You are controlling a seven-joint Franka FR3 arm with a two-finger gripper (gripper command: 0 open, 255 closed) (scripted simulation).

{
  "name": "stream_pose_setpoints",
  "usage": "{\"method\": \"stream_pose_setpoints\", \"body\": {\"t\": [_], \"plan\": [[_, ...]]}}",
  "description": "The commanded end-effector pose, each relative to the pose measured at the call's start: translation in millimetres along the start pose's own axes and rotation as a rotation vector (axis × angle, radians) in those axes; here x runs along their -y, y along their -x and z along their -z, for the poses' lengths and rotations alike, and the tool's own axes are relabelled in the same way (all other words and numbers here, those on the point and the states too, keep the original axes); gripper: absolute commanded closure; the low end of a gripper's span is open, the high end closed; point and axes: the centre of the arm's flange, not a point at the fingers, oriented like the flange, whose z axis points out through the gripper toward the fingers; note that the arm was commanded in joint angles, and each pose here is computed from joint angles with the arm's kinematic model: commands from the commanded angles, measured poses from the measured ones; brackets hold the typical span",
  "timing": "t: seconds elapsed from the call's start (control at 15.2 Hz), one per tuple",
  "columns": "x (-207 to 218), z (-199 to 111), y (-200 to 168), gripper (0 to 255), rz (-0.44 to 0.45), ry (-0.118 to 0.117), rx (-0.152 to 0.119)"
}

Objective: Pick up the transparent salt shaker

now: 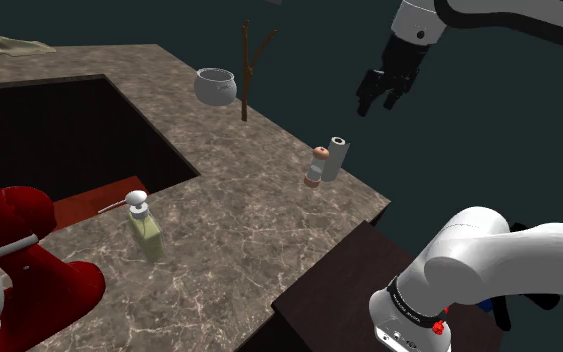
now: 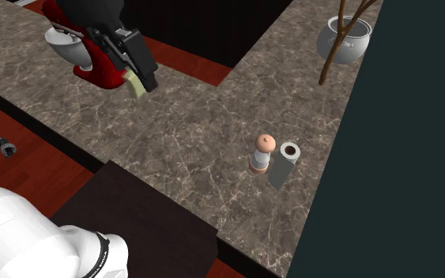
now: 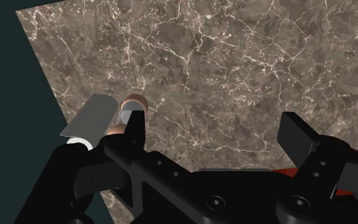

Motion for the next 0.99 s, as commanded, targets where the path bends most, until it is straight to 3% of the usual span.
{"method": "stream_pose_setpoints", "body": {"t": [0.0,0.92], "plan": [[0.0,0.0,0.0,0,0.0,0.0,0.0],[-57.2,-139.0,-111.5,0,-0.044,0.009,0.03]]}}
